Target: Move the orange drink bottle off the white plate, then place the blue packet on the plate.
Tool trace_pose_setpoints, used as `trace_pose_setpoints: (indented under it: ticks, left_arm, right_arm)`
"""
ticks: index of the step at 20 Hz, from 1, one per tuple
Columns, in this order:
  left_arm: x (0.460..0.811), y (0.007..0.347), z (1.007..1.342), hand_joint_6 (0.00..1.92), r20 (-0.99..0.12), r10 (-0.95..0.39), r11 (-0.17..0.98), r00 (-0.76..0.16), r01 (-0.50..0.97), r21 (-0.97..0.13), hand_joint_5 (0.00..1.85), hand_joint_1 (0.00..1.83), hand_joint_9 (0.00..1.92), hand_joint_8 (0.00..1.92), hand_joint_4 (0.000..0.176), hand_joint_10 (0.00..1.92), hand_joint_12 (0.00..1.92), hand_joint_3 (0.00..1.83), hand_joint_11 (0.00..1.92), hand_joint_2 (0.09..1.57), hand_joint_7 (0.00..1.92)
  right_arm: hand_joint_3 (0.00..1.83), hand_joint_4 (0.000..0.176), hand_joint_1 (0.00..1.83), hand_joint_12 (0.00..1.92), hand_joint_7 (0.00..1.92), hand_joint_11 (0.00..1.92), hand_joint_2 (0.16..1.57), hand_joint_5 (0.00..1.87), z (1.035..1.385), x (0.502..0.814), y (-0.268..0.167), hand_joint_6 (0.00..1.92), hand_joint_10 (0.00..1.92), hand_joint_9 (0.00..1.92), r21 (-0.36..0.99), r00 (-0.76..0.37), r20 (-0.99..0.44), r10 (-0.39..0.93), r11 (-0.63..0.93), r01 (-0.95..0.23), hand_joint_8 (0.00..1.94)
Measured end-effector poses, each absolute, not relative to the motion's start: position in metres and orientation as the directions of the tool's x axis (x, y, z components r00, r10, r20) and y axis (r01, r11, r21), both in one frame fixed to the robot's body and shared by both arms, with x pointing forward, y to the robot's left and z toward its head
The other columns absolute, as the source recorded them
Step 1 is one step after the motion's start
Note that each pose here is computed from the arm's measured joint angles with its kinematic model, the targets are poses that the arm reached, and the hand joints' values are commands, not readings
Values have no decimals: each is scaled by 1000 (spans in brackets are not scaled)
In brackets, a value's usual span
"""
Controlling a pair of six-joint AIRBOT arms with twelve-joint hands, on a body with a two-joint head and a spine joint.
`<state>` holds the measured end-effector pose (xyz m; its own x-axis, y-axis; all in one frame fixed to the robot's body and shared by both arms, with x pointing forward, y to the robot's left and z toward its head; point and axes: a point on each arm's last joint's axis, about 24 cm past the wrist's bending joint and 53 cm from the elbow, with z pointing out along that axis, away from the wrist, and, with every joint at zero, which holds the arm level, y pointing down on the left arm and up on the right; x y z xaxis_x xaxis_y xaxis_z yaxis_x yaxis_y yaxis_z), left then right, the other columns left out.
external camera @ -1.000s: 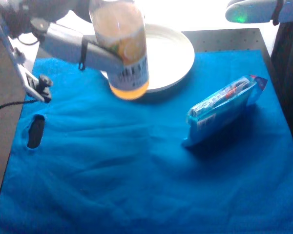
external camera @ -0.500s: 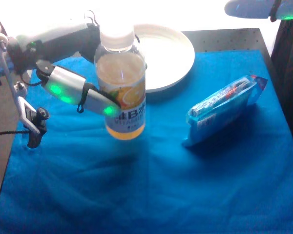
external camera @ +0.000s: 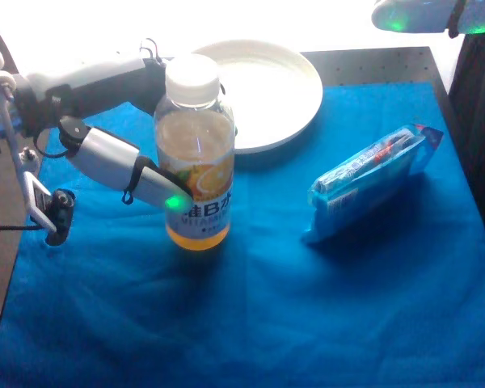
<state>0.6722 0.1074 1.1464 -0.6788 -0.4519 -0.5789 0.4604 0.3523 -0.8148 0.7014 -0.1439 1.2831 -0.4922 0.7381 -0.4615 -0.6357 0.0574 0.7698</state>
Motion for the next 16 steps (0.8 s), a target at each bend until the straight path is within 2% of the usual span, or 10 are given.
trace_pose_setpoints:
  ticks: [1,2,3,5,6,8,9,10,14,16]
  left_arm:
    - [672,108,1145,870,-577,-451,353,-680,458,-816,947,1382,1059,678,0,1084,797,0,778,1070,1131]
    - [671,109,1143,918,-575,-451,356,-683,453,-817,940,1283,1109,767,0,576,861,2,852,1080,1159]
    - [670,108,1142,885,-570,-453,353,-686,449,-821,960,1267,1205,783,0,316,890,0,858,1078,1171]
    - [669,107,1141,868,-571,-447,352,-688,452,-820,974,1258,1259,800,0,124,938,0,830,1077,1163]
    - [669,107,1141,931,-571,-447,351,-689,452,-820,959,1247,1215,772,0,56,857,2,795,1079,1157]
    - [668,106,1141,1073,-569,-445,350,-691,451,-821,904,1235,1099,788,0,10,619,1,765,1099,1117]
    - [666,104,1141,415,-570,-441,348,-693,453,-821,829,1150,997,307,0,1,457,0,713,1019,958]
    - [664,104,1141,127,-571,-435,349,-696,455,-819,836,1077,887,91,0,0,309,0,653,960,902]
    - [656,110,1138,0,-568,-424,357,-706,446,-821,574,963,545,0,0,0,123,0,526,899,549]
    - [654,111,1137,0,-577,-410,368,-706,450,-814,416,886,388,0,0,0,78,0,433,883,375]
  right_arm:
    - [0,137,818,219,136,0,844,0,1283,701,-144,0,1,62,770,-492,-462,738,58,-636,1]
    - [0,139,796,304,133,0,822,0,1283,702,-144,0,2,69,770,-492,-461,738,58,-635,1]
    - [2,133,795,362,126,0,831,0,1283,702,-144,0,3,62,770,-492,-461,738,58,-635,2]
    - [3,130,810,369,135,0,838,0,1283,702,-144,0,7,72,771,-492,-462,738,59,-634,6]
    - [0,116,790,411,140,0,828,0,1282,702,-144,0,6,80,771,-493,-464,736,61,-634,3]
    - [0,118,806,352,149,0,818,0,1282,702,-143,0,3,91,771,-493,-464,736,61,-635,1]
    - [0,115,808,345,151,0,819,0,1282,702,-143,0,2,90,771,-493,-464,736,61,-634,1]
    - [3,104,794,344,139,0,826,0,1282,702,-143,0,0,81,770,-493,-464,736,61,-635,0]
    - [2,115,798,303,128,0,825,0,1282,701,-143,0,4,63,770,-493,-465,735,61,-635,1]
    - [3,107,783,299,127,0,828,0,1282,702,-143,0,4,64,771,-494,-464,735,61,-634,1]
